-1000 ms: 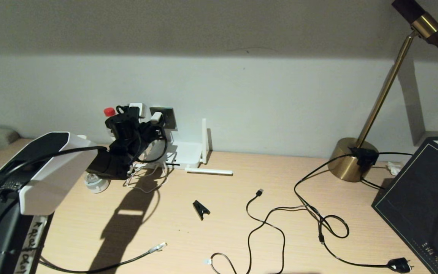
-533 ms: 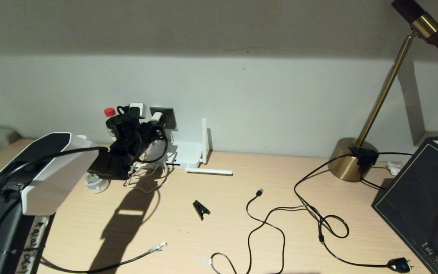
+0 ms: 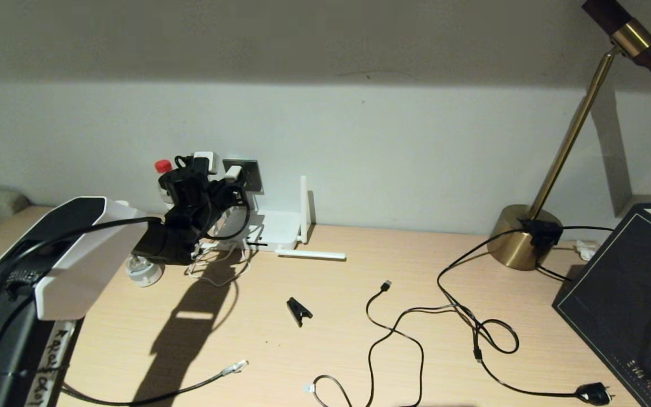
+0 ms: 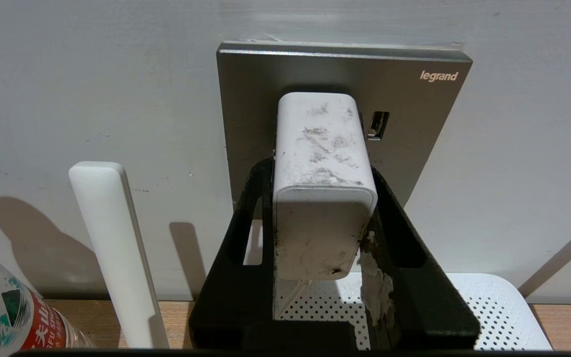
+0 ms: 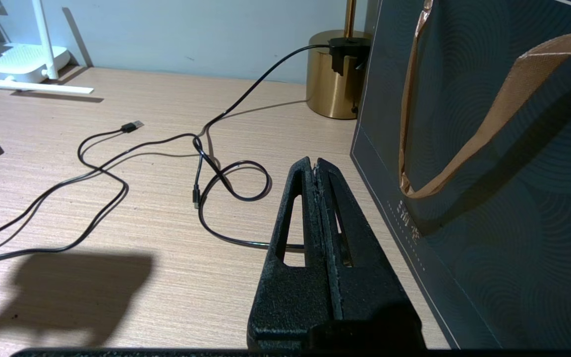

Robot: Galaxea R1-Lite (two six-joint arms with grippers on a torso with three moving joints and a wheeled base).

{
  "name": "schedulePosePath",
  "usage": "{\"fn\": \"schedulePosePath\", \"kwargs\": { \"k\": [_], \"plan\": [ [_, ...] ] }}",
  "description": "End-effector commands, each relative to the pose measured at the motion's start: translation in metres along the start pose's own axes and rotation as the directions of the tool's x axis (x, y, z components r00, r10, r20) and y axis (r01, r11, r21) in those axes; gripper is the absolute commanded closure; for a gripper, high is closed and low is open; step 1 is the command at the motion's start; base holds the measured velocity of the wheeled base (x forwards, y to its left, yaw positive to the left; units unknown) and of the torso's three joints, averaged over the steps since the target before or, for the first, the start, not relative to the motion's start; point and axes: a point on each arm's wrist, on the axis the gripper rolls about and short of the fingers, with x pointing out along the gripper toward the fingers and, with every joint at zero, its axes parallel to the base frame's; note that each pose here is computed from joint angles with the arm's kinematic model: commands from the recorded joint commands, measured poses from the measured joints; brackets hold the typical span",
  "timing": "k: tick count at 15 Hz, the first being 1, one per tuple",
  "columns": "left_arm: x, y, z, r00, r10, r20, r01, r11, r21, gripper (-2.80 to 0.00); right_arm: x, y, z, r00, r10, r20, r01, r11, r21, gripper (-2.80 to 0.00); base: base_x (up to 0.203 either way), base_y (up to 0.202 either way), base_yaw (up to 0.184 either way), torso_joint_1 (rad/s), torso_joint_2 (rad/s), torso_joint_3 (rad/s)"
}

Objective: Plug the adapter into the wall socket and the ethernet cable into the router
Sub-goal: Plug plug into socket

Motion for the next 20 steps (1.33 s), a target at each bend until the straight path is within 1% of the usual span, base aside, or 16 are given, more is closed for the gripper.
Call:
{"fn": "schedulePosePath", "kwargs": {
  "k": [1,4,8,12,20],
  "plan": [
    [0.0008,-0.0001,0.0000,1.000,-0.001,0.008,0.001,1.000,0.000,0.00,0.0020,0.0001,-0.0099,0.999,0.001,-0.035,-0.001,1.000,0.000,0.00,0.000,0.000,0.000,0.000,0.00,0.000],
    [0.0029,0.0004,0.0031,1.000,0.018,0.022,-0.018,1.000,0.000,0.00,0.0020,0.0001,-0.0099,0.999,0.001,-0.035,-0.001,1.000,0.000,0.00,0.000,0.000,0.000,0.000,0.00,0.000],
    [0.0045,-0.0010,-0.0030,1.000,0.026,0.014,-0.026,1.000,-0.001,0.00,0.0020,0.0001,-0.0099,0.999,0.001,-0.035,-0.001,1.000,0.000,0.00,0.000,0.000,0.000,0.000,0.00,0.000],
    [0.0085,-0.0016,-0.0053,0.999,0.048,0.026,-0.048,0.999,-0.001,0.00,0.0020,0.0001,-0.0099,0.999,0.001,-0.035,-0.001,1.000,0.000,0.00,0.000,0.000,0.000,0.000,0.00,0.000],
    [0.0097,-0.0011,-0.0050,0.999,0.050,0.017,-0.050,0.999,0.000,0.00,0.0020,0.0001,-0.0099,0.999,0.001,-0.035,-0.001,1.000,0.000,0.00,0.000,0.000,0.000,0.000,0.00,0.000]
  ]
}}
